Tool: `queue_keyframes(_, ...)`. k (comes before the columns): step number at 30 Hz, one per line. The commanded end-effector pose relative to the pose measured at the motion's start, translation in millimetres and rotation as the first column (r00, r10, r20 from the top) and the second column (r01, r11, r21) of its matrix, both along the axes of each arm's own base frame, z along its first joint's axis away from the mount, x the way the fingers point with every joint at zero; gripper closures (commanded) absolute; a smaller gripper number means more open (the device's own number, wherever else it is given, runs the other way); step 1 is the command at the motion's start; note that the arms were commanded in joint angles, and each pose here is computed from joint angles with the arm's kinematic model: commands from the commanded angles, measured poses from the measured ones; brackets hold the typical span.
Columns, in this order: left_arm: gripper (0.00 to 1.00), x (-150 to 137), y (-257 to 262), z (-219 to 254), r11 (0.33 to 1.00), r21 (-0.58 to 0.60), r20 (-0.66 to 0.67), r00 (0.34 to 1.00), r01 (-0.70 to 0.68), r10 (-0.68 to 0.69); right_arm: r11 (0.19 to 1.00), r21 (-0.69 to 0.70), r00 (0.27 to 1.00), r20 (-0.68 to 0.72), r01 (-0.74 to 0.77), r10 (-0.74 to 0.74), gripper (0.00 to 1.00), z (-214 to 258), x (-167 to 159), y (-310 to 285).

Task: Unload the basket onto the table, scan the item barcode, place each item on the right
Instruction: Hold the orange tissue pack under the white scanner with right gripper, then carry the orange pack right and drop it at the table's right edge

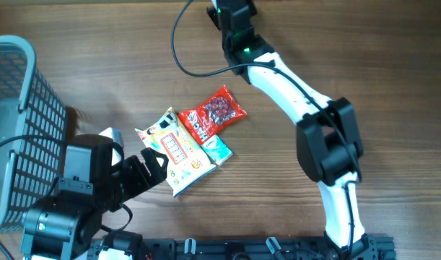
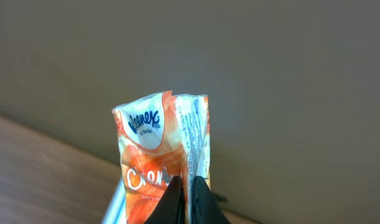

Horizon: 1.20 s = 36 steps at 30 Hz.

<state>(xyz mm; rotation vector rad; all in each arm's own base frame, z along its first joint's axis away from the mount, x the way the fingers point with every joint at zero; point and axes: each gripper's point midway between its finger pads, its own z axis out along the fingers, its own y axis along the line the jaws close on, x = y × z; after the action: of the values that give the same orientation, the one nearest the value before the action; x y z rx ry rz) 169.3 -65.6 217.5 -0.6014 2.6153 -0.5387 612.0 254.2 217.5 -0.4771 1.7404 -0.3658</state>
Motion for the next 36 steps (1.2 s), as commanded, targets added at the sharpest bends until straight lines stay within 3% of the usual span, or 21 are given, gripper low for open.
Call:
queue_keyframes(1,0.00,0.3,-0.8,1.5,1.000,-0.010,0.003,1.000,-0.004,0.004,0.964,-0.253,0.994,-0.045,0.081,-0.095,0.95,-43.9,11.4,-30.9)
queue_keyframes(7,0.00,0.3,-0.8,1.5,1.000,-0.010,0.003,1.000,-0.004,0.004,0.945,-0.318,0.990,-0.087,0.081,-0.114,0.95,-68.6,16.5,-46.4)
queue_keyframes(11,0.00,0.3,-0.9,1.5,1.000,-0.011,0.003,1.000,-0.004,0.004,0.879,-0.394,0.941,-0.090,0.268,-0.327,0.96,-72.2,16.5,-111.6)
queue_keyframes(12,0.00,0.4,-0.9,1.6,1.000,-0.011,0.004,1.000,-0.004,0.004,0.832,-0.395,0.890,-0.069,0.390,-0.450,0.96,-69.7,13.5,-147.4)
queue_keyframes(14,0.00,0.3,-0.8,1.5,1.000,-0.010,0.003,1.000,-0.004,0.004,0.660,-0.301,0.686,-0.026,0.689,-0.728,0.95,-69.7,-5.2,-243.9)
queue_keyframes(16,0.00,0.3,-0.9,1.5,1.000,-0.011,0.003,1.000,-0.004,0.004,0.546,-0.371,0.541,-0.129,0.751,-0.831,0.96,-101.3,-33.7,-320.4)
queue_keyframes(19,0.00,0.3,-0.8,1.5,1.000,-0.010,0.003,1.000,-0.004,0.004,0.451,-0.352,0.309,-0.392,0.820,-0.867,0.96,-158.3,-94.3,-410.9)
queue_keyframes(22,0.00,0.3,-0.8,1.5,1.000,-0.010,0.003,1.000,-0.004,0.004,0.285,-0.302,0.101,-0.505,0.910,-0.857,0.96,-179.2,-145.6,-474.4)
queue_keyframes(25,0.00,0.3,-0.8,1.5,1.000,-0.010,0.003,1.000,-0.004,0.004,0.218,-0.286,0.000,-0.607,0.933,-0.795,0.96,-194.7,-180.3,-515.9)
queue_keyframes(27,0.00,0.4,-0.8,1.5,1.000,-0.010,0.004,1.000,-0.004,0.004,0.182,-0.275,-0.051,-0.667,0.944,-0.744,0.78,-203.0,-202.5,-537.2)
queue_keyframes(28,0.00,0.3,-0.8,1.5,1.000,-0.010,0.003,1.000,-0.004,0.004,0.171,-0.299,-0.078,-0.667,0.939,-0.741,0.52,-200.8,-213.4,-546.5)
queue_keyframes(29,0.00,0.3,-0.8,1.5,1.000,-0.010,0.003,1.000,-0.004,0.004,0.171,-0.309,-0.084,-0.666,0.936,-0.741,0.00,-197.6,-217.3,-549.6)
queue_keyframes(32,0.00,0.3,-0.9,1.5,1.000,-0.011,0.003,1.000,-0.004,0.004,0.162,-0.261,-0.051,-0.654,0.952,-0.754,0.00,-157.3,-218.8,-552.3)
queue_keyframes(34,0.00,0.3,-0.8,1.5,1.000,-0.010,0.003,1.000,-0.004,0.004,0.217,-0.070,0.113,-0.679,0.974,-0.725,0.00,-103.1,-195.6,-529.9)
queue_keyframes(36,0.00,0.3,-0.8,1.5,1.000,-0.010,0.003,1.000,-0.004,0.004,0.352,0.239,0.412,-0.698,0.905,-0.586,0.00,-35.7,-159.5,-478.4)
